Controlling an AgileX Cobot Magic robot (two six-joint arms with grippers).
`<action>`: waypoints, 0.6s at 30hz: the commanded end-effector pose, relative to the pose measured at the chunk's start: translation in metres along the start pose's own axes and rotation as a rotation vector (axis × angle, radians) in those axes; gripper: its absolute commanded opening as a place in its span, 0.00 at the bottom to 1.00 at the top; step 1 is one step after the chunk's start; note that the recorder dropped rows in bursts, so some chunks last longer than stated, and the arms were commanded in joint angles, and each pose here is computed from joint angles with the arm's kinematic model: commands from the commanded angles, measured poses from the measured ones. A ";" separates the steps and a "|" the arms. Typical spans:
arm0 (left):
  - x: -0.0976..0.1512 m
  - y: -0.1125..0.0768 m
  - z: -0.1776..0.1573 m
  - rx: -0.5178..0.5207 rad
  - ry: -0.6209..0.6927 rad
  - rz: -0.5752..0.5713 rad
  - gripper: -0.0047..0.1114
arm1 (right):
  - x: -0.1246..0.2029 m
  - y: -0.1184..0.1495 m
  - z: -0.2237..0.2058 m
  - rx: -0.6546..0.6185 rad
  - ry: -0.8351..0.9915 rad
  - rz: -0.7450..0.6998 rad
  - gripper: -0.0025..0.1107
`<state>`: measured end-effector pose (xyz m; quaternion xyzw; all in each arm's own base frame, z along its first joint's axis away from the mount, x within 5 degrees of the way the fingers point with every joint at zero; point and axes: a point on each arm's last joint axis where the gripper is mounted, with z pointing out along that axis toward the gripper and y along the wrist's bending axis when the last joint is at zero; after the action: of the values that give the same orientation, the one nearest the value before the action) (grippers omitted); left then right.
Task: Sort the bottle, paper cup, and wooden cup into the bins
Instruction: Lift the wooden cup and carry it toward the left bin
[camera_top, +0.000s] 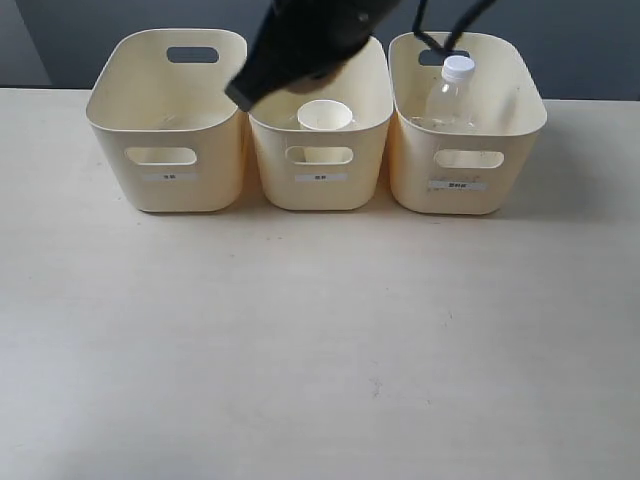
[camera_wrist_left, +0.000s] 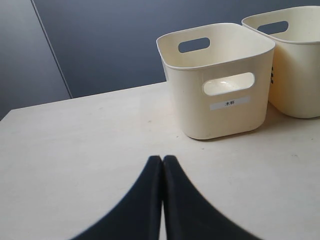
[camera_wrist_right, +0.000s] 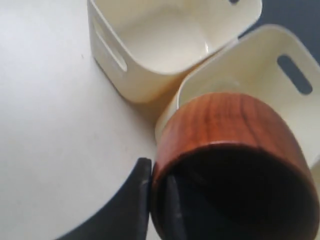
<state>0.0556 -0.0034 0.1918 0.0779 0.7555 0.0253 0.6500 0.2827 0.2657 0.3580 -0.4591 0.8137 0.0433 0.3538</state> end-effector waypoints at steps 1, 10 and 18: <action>0.000 0.000 0.000 0.004 -0.003 -0.004 0.04 | -0.036 -0.003 0.009 -0.028 -0.109 -0.032 0.02; 0.000 0.000 0.000 0.004 -0.003 -0.004 0.04 | -0.070 -0.009 0.093 -0.023 -0.118 -0.111 0.02; 0.000 0.000 0.000 0.004 -0.003 -0.004 0.04 | -0.082 -0.003 0.161 -0.023 -0.208 -0.155 0.02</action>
<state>0.0556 -0.0034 0.1918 0.0779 0.7555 0.0253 0.6500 0.3884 0.3791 0.2974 -0.5166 0.7463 0.0679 0.4141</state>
